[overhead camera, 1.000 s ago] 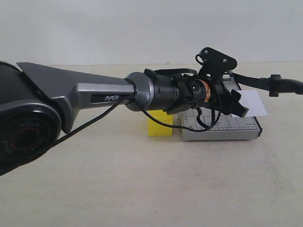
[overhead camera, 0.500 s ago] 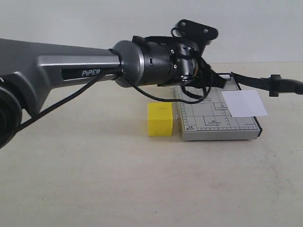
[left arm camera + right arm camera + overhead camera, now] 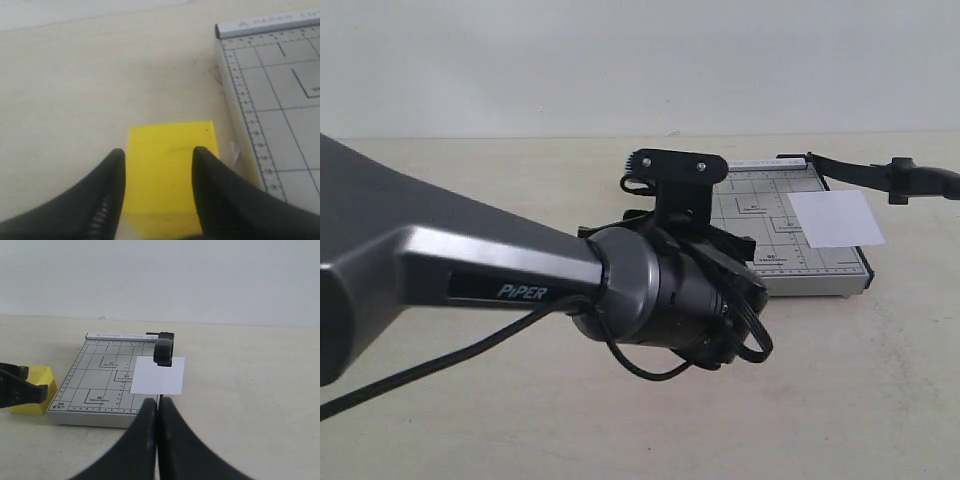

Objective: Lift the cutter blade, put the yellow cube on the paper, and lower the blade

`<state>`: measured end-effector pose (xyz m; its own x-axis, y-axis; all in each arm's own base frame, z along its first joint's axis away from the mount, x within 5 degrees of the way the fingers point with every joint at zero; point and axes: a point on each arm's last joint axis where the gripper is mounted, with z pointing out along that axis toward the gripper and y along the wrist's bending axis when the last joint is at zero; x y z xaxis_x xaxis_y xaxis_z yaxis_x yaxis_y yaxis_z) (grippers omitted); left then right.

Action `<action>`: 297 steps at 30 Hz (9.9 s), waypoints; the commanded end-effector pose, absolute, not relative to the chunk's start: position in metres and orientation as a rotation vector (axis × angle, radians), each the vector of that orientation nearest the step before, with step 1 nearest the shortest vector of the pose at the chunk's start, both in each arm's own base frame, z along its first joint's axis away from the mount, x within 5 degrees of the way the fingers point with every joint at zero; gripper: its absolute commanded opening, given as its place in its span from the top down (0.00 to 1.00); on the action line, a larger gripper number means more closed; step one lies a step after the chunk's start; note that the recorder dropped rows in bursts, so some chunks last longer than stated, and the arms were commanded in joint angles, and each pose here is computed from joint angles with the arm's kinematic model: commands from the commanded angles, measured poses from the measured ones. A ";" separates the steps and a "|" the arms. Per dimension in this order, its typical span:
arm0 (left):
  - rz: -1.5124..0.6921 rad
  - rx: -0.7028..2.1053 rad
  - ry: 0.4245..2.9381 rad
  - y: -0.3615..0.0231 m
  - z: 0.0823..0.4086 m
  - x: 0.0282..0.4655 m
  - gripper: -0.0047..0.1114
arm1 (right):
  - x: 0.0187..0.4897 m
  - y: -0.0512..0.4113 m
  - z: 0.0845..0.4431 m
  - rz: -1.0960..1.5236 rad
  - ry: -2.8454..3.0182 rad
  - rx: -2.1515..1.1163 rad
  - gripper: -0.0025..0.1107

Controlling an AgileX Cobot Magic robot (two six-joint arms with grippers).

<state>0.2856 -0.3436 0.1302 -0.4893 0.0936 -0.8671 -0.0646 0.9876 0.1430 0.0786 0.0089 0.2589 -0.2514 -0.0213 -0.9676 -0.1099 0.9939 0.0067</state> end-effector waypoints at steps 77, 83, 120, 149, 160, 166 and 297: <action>-0.412 1.110 1.930 -0.441 0.175 0.403 0.92 | 0.079 0.010 0.263 0.120 1.789 -0.072 0.98; -0.422 1.093 1.911 -0.443 0.171 0.405 0.92 | 0.079 0.010 0.263 0.120 1.789 -0.072 0.98; -0.432 1.084 1.914 -0.447 0.139 0.408 0.92 | 0.079 0.010 0.263 0.120 1.789 -0.072 0.98; -0.375 1.073 1.794 -0.447 0.150 0.414 0.17 | 0.079 0.010 0.263 0.120 1.787 -0.071 0.98; -0.352 1.095 1.799 -0.437 0.213 0.405 0.30 | 0.079 0.010 0.263 0.120 1.787 -0.071 0.98; -0.348 1.126 1.843 -0.431 0.235 0.397 0.82 | 0.079 0.010 0.263 0.120 1.785 -0.071 0.98; -0.055 0.019 1.817 -0.004 0.188 0.067 0.92 | 0.291 0.028 0.303 -0.035 2.599 -0.182 0.71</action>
<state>0.0669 -0.0043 0.1873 -0.2569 -0.0109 -0.9664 0.0430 0.9988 -0.0227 0.2914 0.0281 0.3044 -0.8490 -0.1325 -0.5115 -0.1202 0.9911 -0.0572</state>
